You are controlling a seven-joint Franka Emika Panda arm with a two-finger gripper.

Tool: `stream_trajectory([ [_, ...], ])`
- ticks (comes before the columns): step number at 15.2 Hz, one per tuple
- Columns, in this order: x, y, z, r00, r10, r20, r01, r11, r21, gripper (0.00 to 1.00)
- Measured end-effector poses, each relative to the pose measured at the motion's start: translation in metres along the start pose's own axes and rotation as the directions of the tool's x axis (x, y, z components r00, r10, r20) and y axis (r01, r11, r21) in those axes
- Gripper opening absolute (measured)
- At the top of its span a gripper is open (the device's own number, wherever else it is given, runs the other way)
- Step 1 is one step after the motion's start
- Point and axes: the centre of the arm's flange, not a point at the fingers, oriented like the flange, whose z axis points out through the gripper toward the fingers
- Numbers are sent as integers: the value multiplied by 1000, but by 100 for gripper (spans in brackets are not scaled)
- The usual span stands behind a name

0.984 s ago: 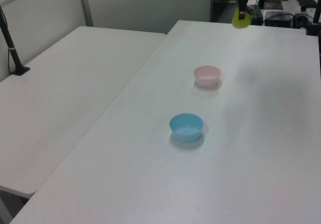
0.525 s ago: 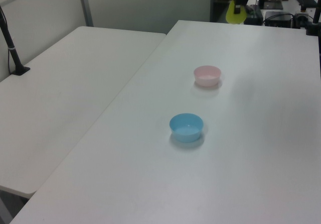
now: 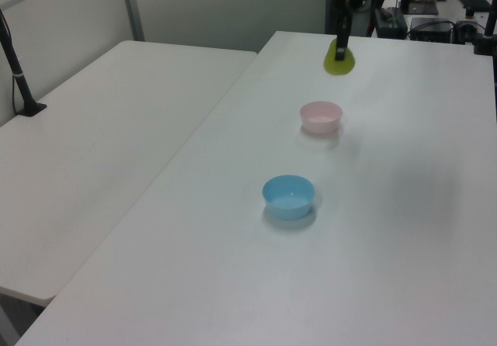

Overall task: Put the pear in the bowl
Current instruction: 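Lower the pear into the pink bowl and open the gripper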

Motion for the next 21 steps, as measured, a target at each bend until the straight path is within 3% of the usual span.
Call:
stream_trajectory([
  [5,24,-2,77,1000,7,-14,-7,1000,-2,53],
  [8,29,-4,115,1000,13,25,-12,999,-32,53],
  [14,35,-10,156,998,12,56,-8,997,-76,54],
  [19,38,-8,150,996,74,40,-70,994,-86,98],
  [21,40,-6,133,996,92,17,-90,992,-94,100],
])
